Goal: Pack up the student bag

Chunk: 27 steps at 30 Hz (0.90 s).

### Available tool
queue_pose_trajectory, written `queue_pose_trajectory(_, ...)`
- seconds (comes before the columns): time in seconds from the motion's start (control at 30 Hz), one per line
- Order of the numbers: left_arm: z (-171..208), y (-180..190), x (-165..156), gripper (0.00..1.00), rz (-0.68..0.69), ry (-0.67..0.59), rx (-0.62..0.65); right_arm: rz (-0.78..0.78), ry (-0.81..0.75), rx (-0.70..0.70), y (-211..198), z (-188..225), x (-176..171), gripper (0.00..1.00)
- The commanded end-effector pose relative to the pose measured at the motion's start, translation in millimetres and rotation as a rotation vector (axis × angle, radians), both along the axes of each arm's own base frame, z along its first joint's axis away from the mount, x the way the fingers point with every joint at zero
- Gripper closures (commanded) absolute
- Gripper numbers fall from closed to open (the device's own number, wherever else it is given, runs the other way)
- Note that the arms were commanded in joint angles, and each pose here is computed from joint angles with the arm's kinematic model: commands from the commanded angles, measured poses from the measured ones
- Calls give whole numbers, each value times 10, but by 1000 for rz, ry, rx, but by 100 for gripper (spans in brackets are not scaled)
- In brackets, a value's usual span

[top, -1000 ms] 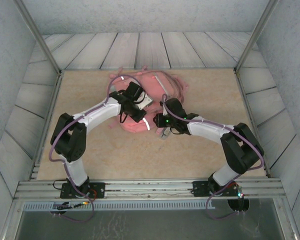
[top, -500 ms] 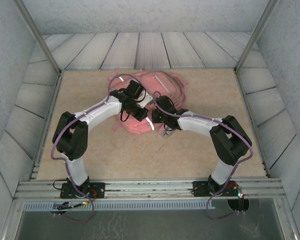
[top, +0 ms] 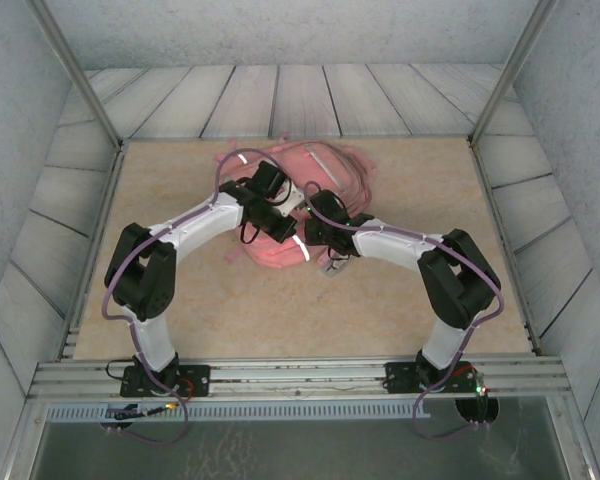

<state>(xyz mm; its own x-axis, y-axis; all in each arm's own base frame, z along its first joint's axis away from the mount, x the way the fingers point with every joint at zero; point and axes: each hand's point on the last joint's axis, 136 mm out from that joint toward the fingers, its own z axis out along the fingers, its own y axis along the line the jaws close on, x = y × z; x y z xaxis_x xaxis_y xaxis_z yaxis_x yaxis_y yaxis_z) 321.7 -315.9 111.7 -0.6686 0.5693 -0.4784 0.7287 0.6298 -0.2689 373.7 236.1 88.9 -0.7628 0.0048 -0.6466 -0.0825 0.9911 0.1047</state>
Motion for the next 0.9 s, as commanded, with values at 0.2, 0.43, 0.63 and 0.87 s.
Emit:
queue_pose_trajectory(0.2,120,233,-92,100,56,8,-14,161,62,71,-36,331,-120,94)
queue_pose_trajectory(0.43,173,332,-164,100,78,3,-35,185,105,66,-213,284,-177,87)
queue_pose_trajectory(0.63,213,292,-188,100,66,13,-61,211,104,111,-119,265,-178,83)
queue_pose_trajectory(0.87,253,254,-194,100,59,19,-83,209,100,117,-90,250,-143,66)
